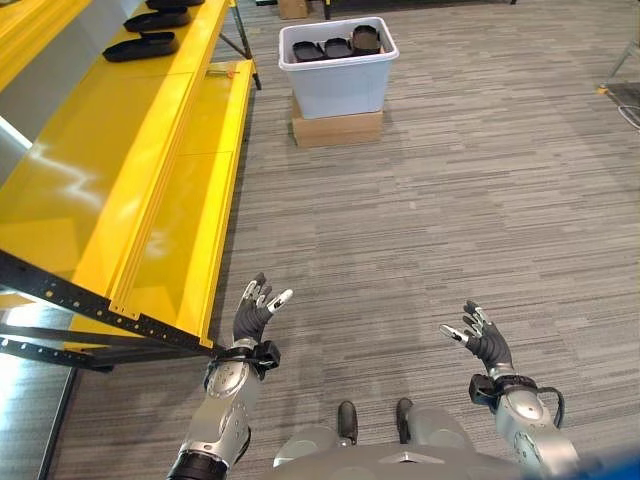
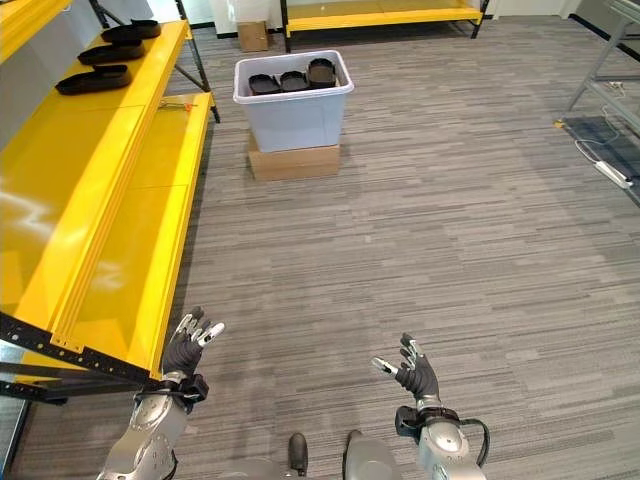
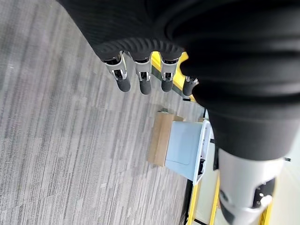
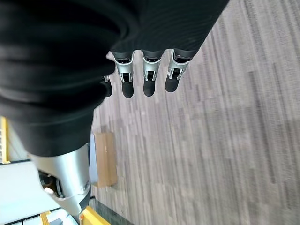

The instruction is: Move parts from the plastic box to the shelf.

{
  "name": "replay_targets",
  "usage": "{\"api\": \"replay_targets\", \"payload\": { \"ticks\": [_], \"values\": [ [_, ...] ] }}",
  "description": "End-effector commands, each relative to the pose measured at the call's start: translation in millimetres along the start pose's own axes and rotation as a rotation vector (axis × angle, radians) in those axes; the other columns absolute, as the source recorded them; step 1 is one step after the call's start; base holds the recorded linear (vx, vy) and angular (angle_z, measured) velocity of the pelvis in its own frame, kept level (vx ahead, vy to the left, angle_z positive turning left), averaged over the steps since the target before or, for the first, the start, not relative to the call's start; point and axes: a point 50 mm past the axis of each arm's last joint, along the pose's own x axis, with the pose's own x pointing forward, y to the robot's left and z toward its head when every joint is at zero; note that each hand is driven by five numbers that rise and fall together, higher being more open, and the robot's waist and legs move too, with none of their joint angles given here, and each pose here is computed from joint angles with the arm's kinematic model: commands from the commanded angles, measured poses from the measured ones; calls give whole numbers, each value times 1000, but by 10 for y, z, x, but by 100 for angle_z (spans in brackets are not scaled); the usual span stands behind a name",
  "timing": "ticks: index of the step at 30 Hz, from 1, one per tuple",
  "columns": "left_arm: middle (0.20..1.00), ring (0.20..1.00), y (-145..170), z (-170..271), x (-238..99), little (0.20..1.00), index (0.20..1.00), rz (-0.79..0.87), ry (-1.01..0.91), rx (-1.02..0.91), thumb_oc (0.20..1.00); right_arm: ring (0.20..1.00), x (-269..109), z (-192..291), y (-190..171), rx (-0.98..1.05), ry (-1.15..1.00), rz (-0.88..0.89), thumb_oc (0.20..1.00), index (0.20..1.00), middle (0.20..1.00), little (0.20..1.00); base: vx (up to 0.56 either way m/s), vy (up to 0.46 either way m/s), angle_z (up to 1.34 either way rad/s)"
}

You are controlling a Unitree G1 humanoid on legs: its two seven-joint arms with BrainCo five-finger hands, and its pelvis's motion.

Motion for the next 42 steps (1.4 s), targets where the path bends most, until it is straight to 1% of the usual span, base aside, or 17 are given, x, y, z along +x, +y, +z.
{"api": "replay_targets", "payload": {
  "ticks": [1,7,11,12,13,14,17,23,26,28,29,32,38,42],
  "values": [
    [1000,1000,93,180,-27,1000,1000,-19,-85,91,1000,1000,13,187,31,72,-106,6,1000,1000,1000,1000,220,2,-36],
    [1000,1000,63,171,-18,1000,1000,-29,-88,73,1000,1000,39,287,-41,37,-143,-2,1000,1000,1000,1000,269,-55,0],
    [1000,1000,62,169,-19,1000,1000,-30,-87,73,1000,1000,39,288,-43,36,-143,-3,1000,1000,1000,1000,29,-5,28],
    [1000,1000,62,169,-19,1000,1000,-30,-87,73,1000,1000,39,288,-43,36,-143,-3,1000,1000,1000,1000,771,-367,29],
    [1000,1000,-104,135,11,1000,1000,-77,-79,26,1000,1000,29,339,-115,10,-166,-17,1000,1000,1000,1000,764,-370,20],
    [1000,1000,-103,136,11,1000,1000,-77,-79,26,1000,1000,29,339,-114,10,-166,-17,1000,1000,1000,1000,942,-446,40],
    [1000,1000,-138,176,32,1000,1000,-85,-92,20,1000,1000,36,343,-151,17,-168,-32,1000,1000,1000,1000,223,-124,74],
    [1000,1000,-205,243,70,1000,1000,-104,-112,2,1000,1000,25,313,-201,13,-155,-43,1000,1000,1000,1000,230,-152,-7],
    [1000,1000,-321,313,111,1000,1000,-151,-133,-29,1000,1000,25,417,-352,-14,-191,-78,1000,1000,1000,1000,338,-319,-6],
    [1000,1000,-319,299,105,1000,1000,-153,-126,-31,1000,1000,21,412,-367,-16,-188,-84,1000,1000,1000,1000,262,-169,-50],
    [1000,1000,-274,204,63,1000,1000,-132,-90,-34,1000,1000,15,409,-396,-22,-187,-109,1000,1000,1000,1000,309,-74,-29],
    [1000,1000,-183,118,-4,1000,1000,-98,-63,-44,1000,1000,19,418,-396,-29,-196,-126,1000,1000,1000,1000,425,38,-21],
    [1000,1000,-107,104,-28,1000,1000,-46,-69,-37,1000,1000,13,317,-242,-29,-161,-77,1000,1000,1000,1000,448,159,-51],
    [1000,1000,-126,178,5,1000,1000,-58,-96,-37,1000,1000,2,290,-160,-15,-152,-39,1000,1000,1000,1000,376,165,-34]
  ]
}}
